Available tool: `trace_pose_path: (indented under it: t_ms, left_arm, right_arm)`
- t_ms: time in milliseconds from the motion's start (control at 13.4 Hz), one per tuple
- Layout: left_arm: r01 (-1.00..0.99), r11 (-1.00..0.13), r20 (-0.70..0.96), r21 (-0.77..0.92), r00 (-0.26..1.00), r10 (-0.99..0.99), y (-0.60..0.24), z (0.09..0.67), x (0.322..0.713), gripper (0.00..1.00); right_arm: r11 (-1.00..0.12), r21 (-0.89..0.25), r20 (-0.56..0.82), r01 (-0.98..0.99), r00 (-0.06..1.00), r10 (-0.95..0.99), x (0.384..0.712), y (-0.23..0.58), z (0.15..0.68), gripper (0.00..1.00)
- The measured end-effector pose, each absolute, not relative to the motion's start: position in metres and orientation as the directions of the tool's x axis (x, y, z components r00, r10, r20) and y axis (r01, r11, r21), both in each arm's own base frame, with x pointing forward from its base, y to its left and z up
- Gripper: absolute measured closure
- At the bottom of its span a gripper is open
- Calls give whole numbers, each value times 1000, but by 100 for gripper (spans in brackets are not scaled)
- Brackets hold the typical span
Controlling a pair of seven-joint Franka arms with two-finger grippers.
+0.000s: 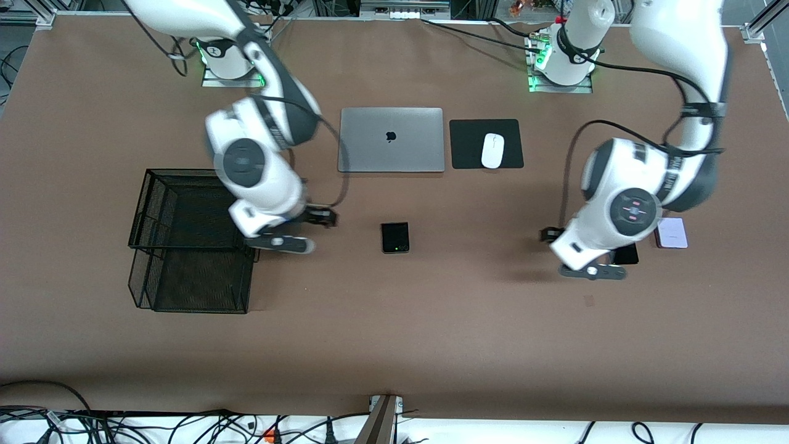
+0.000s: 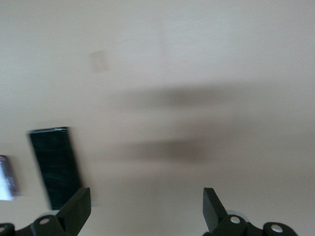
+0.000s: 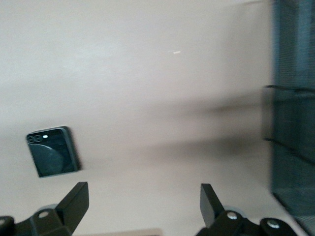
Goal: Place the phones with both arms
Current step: 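Grasp the flip phone with the right gripper while the left gripper grasps the tall phone, then carry the flip phone into the mesh organizer with the right gripper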
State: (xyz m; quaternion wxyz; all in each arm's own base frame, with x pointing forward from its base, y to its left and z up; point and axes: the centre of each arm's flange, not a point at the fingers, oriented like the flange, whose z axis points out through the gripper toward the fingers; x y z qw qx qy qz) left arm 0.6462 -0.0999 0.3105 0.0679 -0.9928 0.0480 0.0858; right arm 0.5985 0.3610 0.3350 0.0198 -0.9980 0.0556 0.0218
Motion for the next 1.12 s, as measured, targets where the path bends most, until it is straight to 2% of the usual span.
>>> trace_pose_path:
  t_ms: [225, 599, 824, 1123]
  left_arm:
    - [-149, -983, -161, -105, 978, -131, -18, 305, 646, 0]
    - [-85, -992, -85, -92, 993, -77, 54, 260, 610, 0]
    - [-42, -995, -33, -88, 999, -39, 81, 230, 587, 0]
    - [36, -996, 40, -83, 999, 33, 95, 205, 564, 0]
  right_arm:
    - [-997, -54, -32, -57, 998, -55, 581, 421, 304, 0]
    - [-991, -125, 52, -37, 998, -44, 555, 500, 231, 0]
    - [-996, -91, 70, -4, 998, -10, 550, 508, 199, 0]
    - [-997, -68, 103, 33, 994, 26, 551, 509, 181, 0]
